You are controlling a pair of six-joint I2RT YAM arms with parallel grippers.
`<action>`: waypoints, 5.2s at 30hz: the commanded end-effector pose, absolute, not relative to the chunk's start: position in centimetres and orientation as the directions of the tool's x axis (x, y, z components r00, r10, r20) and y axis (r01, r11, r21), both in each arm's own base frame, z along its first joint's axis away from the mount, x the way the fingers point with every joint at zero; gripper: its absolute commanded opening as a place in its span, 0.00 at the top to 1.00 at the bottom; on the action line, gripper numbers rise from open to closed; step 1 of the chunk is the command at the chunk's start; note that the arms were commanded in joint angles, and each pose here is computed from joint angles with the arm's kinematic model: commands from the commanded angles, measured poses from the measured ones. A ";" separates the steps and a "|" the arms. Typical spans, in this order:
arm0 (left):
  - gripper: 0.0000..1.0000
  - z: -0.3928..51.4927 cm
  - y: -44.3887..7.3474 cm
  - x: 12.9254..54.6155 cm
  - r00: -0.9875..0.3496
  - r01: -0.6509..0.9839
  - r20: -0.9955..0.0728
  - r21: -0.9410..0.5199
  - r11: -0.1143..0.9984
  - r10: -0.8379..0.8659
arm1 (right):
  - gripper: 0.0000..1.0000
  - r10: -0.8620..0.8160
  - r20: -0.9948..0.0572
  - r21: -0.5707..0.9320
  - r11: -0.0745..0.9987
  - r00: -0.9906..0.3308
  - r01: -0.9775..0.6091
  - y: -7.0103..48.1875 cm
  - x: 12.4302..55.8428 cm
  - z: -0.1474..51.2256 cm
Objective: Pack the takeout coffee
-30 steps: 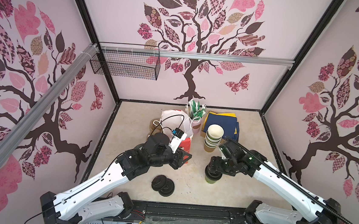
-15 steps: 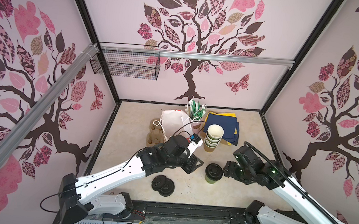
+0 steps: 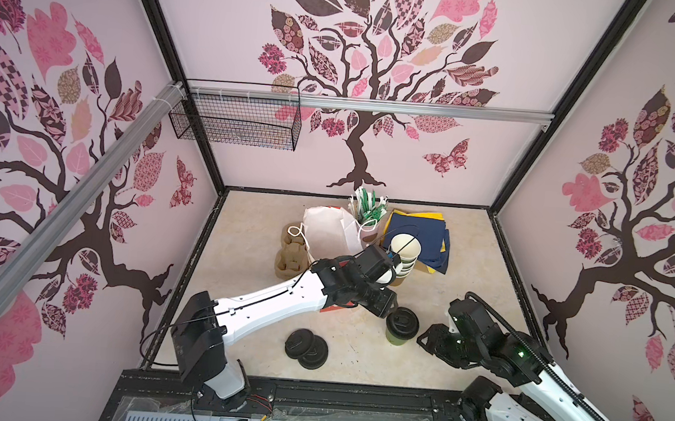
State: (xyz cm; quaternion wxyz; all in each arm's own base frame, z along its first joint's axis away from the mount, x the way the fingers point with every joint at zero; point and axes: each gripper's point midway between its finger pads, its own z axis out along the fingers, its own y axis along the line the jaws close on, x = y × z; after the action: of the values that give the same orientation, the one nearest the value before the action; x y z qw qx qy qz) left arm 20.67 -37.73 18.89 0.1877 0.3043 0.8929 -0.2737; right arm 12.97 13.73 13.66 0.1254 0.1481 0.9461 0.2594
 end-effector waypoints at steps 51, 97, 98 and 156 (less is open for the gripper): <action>0.65 10.9 -38.7 21.6 -0.786 0.616 -0.287 -0.293 0.731 0.547 | 0.47 0.325 -0.246 0.461 0.868 -0.913 0.185 12.9 16.5 12.9; 0.66 10.4 -38.3 21.7 -0.793 0.606 -0.282 -0.276 0.746 0.540 | 0.78 0.405 0.011 0.465 0.807 -0.914 0.363 12.6 18.9 7.0; 0.66 10.3 -38.3 21.6 -0.794 0.605 -0.280 -0.277 0.746 0.540 | 0.79 0.406 0.026 0.440 0.816 -0.914 0.375 12.3 18.4 6.5; 0.54 31.5 -40.0 23.0 -0.614 0.723 -0.759 -0.430 0.541 0.217 | 0.39 0.442 -0.400 0.508 0.836 -0.803 0.208 9.3 20.7 20.2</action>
State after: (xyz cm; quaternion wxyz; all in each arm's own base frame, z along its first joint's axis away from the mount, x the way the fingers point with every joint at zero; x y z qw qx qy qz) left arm 22.78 -40.36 22.99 0.2265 0.2962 0.8726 -0.3155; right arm 20.27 10.37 17.66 0.2210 0.1784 0.9266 0.2464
